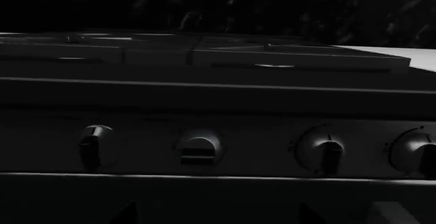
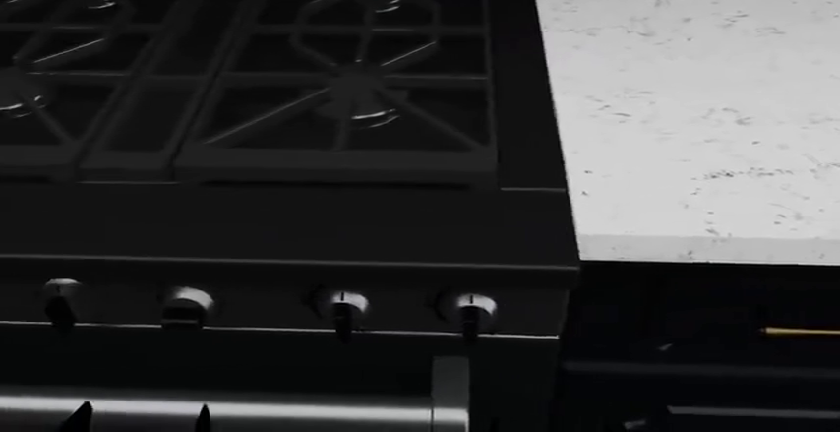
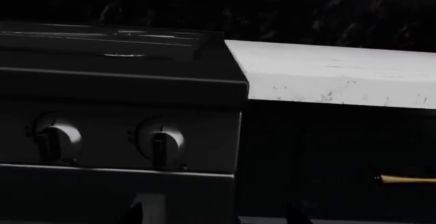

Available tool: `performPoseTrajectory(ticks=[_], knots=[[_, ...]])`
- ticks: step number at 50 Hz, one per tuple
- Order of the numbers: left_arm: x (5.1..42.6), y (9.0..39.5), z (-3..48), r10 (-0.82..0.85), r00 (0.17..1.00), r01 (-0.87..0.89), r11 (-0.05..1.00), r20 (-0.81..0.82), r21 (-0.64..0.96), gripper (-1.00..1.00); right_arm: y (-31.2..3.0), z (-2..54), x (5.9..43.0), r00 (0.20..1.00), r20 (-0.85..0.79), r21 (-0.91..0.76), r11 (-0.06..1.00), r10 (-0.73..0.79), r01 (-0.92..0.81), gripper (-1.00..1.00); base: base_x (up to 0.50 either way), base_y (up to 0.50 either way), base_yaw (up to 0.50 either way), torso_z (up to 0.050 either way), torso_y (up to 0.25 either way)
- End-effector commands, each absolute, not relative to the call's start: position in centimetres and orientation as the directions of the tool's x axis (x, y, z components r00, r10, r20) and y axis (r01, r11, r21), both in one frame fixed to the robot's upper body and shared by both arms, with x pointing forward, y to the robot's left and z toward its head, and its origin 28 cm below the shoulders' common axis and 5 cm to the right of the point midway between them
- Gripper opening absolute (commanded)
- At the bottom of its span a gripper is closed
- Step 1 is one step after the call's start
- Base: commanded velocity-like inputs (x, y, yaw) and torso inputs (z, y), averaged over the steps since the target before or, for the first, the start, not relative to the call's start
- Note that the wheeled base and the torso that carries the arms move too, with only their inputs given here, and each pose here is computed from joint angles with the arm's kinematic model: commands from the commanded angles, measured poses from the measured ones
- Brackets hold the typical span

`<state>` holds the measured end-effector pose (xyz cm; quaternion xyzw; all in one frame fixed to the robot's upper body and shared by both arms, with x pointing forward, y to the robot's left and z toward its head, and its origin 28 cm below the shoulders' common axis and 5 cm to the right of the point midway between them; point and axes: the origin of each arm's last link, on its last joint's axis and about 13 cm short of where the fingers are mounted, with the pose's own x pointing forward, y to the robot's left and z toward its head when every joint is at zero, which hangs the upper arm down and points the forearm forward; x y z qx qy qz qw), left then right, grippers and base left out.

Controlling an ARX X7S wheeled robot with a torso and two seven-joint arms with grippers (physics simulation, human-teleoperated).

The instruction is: Clear the non-vegetable object off the cutting board and place the vegetables onto it.

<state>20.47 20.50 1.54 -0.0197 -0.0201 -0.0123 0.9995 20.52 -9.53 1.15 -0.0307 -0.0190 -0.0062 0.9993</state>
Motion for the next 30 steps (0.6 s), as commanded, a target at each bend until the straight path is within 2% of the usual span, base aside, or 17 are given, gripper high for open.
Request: performPoseTrajectory(ticks=[1,30], knots=[[20.66,20.47,1.61,-0.031,0.998,0.033,0.999,0.051,-0.033,1.00,-9.50,1.30,20.70,0.999,0.044,-0.062,0.998,-0.008,0.011,1.00,-0.05,0.50,0.00,0.000,0.000],[20.56,20.54,1.68,-0.027,0.998,0.030,0.999,0.058,-0.038,1.00,-9.49,1.32,20.61,0.998,0.053,-0.065,0.998,-0.015,0.019,1.00,-0.02,0.50,0.00,0.000,0.000]])
